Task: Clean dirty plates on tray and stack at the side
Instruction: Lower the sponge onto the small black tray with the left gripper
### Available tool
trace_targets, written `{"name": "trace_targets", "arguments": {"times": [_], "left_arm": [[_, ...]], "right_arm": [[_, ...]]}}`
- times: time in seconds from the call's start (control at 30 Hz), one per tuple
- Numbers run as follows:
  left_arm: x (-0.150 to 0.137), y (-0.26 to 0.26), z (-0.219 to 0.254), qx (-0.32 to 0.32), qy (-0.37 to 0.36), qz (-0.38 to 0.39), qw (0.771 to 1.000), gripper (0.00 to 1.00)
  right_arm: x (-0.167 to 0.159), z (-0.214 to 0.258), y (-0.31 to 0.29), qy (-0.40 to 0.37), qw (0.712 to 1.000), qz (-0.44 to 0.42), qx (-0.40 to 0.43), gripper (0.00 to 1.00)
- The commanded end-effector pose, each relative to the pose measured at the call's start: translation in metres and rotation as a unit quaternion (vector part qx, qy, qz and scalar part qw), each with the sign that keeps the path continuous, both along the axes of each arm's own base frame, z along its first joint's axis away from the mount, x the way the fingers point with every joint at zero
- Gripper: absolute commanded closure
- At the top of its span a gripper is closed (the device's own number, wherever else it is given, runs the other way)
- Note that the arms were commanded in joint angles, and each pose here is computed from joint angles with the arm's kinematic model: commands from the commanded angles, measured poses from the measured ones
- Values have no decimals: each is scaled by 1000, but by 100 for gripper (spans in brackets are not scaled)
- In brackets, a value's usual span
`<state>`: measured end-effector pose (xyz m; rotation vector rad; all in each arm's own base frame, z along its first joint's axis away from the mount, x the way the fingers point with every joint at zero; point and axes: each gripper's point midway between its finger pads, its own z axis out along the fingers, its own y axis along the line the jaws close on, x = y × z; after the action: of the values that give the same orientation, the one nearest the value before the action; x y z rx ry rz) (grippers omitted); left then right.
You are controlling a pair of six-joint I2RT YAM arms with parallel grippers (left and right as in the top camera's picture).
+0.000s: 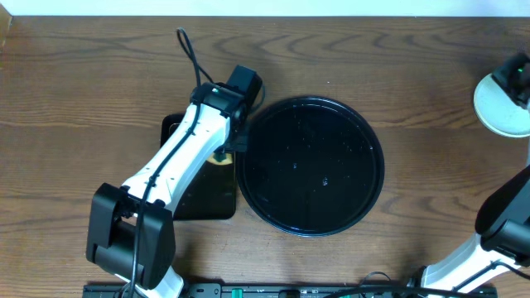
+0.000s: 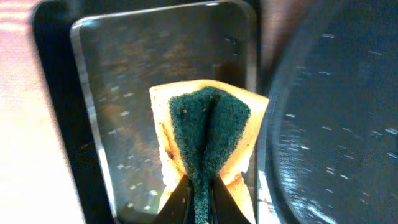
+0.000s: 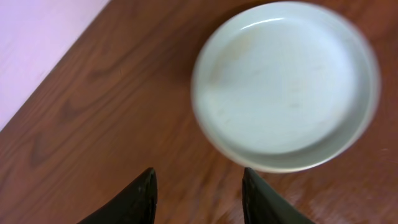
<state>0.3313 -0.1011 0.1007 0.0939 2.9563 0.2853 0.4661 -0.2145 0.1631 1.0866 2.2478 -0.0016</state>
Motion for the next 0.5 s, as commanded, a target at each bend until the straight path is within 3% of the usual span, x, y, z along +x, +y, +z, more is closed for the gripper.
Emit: {"name": "trace_targets", "arguments": {"times": [0.0, 0.3, 0.47], "left_arm": [[1, 30, 16, 34, -32, 72, 996, 93], [-11, 71, 14, 11, -12, 212, 977, 93], [-14, 76, 4, 5, -4, 221, 975, 92]], "right_arm": [[9, 42, 43, -33, 998, 59, -9, 57], [-16, 85, 160, -29, 981, 190, 26, 52], [-41, 75, 233, 18, 957, 281, 62, 63]]}}
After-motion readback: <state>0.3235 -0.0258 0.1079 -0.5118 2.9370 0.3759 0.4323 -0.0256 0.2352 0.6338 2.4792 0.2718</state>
